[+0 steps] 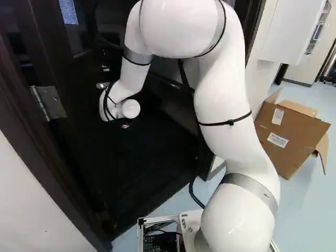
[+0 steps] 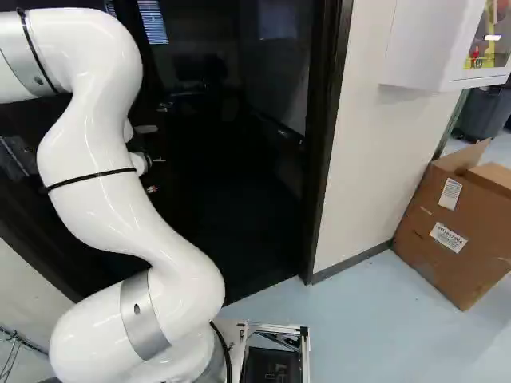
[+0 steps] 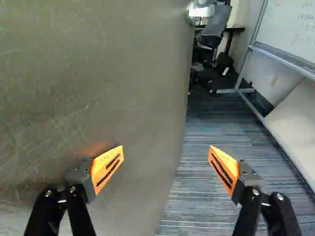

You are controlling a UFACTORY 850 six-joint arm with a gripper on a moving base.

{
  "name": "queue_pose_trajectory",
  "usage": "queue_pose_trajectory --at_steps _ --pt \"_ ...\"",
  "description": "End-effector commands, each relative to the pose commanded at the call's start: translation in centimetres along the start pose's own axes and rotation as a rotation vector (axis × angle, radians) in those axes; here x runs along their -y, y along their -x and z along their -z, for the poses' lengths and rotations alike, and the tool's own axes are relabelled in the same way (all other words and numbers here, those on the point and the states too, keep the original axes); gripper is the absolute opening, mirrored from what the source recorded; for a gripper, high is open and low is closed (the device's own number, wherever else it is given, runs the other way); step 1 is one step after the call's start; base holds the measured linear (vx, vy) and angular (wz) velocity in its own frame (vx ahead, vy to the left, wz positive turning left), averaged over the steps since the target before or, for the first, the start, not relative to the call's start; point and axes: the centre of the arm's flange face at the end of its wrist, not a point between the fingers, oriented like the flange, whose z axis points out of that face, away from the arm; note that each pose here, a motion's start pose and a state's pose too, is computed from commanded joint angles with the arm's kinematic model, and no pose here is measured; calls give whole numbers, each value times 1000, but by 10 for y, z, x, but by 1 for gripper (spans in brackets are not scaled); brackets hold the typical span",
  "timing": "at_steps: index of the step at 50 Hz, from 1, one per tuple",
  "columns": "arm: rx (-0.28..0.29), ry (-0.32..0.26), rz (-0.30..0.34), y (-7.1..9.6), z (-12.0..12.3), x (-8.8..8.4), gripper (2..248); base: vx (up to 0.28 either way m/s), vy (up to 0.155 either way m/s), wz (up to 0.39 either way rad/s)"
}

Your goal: Open the door and move inside

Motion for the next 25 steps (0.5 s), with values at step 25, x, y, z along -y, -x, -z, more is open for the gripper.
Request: queue_pose_trajectory --at_steps 25 --pt "-24 -90 77 -3 -14 25 247 0 0 0"
